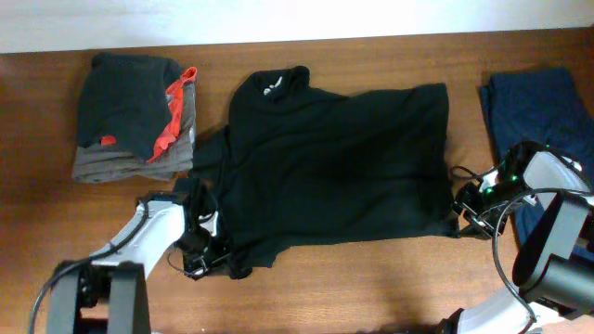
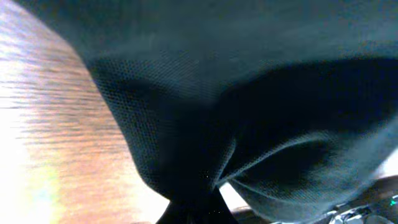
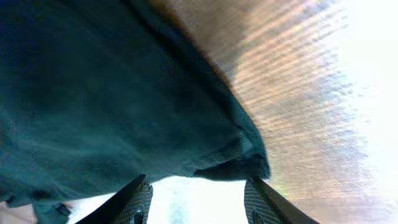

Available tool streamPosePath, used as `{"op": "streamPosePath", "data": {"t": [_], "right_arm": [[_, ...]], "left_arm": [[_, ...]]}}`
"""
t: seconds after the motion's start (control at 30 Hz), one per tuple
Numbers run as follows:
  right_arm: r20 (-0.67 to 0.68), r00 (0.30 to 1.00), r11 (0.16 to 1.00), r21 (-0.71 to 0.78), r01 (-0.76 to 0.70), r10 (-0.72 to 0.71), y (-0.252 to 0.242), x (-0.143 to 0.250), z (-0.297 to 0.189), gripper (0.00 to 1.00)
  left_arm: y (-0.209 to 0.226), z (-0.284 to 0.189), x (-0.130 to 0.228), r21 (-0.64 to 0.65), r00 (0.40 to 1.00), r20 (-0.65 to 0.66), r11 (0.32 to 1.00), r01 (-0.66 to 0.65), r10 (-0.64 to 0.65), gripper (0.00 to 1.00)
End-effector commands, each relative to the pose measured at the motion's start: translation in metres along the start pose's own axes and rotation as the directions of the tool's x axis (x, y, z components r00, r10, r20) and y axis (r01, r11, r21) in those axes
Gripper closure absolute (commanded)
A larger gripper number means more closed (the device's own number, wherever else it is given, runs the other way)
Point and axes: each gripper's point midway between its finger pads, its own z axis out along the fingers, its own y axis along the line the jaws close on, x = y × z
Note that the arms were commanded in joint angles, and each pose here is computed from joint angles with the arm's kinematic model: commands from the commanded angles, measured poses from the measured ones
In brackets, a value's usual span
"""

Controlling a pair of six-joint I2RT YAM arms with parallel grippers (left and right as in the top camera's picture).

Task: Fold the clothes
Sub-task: 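Fold the polo's bottom hem upward with both grippers toward the collar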

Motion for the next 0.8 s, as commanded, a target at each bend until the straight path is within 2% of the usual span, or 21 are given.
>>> {"op": "streamPosePath", "data": {"t": [0.0, 0.1, 0.2, 0.27, 0.37, 0.43, 0.47, 0.5, 0.53, 0.63, 0.77], "right_arm": [[0.000, 0.999, 0.998, 0.057, -0.039, 0.039, -0.012, 0.007, 0.001, 0.44], [0.000, 0.999, 0.999, 0.027, -0.043, 0.043, -0.010, 0.008, 0.011, 0.43], [0.006, 0.999, 0.997, -0.065, -0.035, 0.036, 0.001, 0.008, 0.024, 0.44], [0.023, 0.996, 0.995, -0.051, -0.081, 0.082, -0.005, 0.007, 0.033, 0.48], [0.094, 0.993, 0.996, -0.069, -0.060, 0.067, -0.002, -0.011, 0.033, 0.52], [0.097, 0.993, 0.994, -0.099, -0.053, 0.063, 0.004, -0.013, 0.032, 0.68], [0.084, 0.995, 0.992, -0.117, -0.045, 0.055, 0.007, -0.010, 0.032, 0.83], [0.077, 0.996, 0.992, -0.118, -0.040, 0.049, 0.007, -0.008, 0.032, 0.93], [0.074, 0.996, 0.993, -0.108, -0.040, 0.048, 0.006, -0.006, 0.031, 0.96], [0.103, 0.994, 0.996, -0.084, -0.014, 0.023, 0.005, -0.010, 0.015, 0.96], [0.223, 0.975, 0.999, 0.040, -0.029, 0.019, -0.005, -0.019, -0.044, 0.96]], "left_arm": [[-0.016, -0.031, -0.012, 0.029, 0.990, 0.135, 0.998, -0.051, 0.047, 0.99], [-0.020, -0.040, -0.012, 0.041, 0.983, 0.175, 0.997, -0.071, 0.062, 0.99], [-0.023, -0.047, -0.011, 0.053, 0.977, 0.206, 0.996, -0.074, 0.062, 0.99], [-0.024, -0.050, -0.011, 0.057, 0.973, 0.220, 0.995, -0.078, 0.064, 0.99], [-0.025, -0.052, -0.011, 0.060, 0.971, 0.228, 0.995, -0.082, 0.067, 0.99], [-0.025, -0.052, -0.011, 0.060, 0.972, 0.227, 0.995, -0.082, 0.066, 0.99], [-0.025, -0.052, -0.011, 0.060, 0.972, 0.227, 0.995, -0.082, 0.066, 1.00], [-0.025, -0.052, -0.010, 0.060, 0.972, 0.227, 0.995, -0.082, 0.066, 0.99], [-0.025, -0.052, -0.010, 0.060, 0.971, 0.229, 0.995, -0.083, 0.067, 0.99], [-0.026, -0.056, -0.008, 0.059, 0.972, 0.227, 0.995, -0.081, 0.066, 0.99], [-0.032, -0.079, -0.006, 0.049, 0.963, 0.258, 0.995, -0.089, 0.074, 0.99]]}}
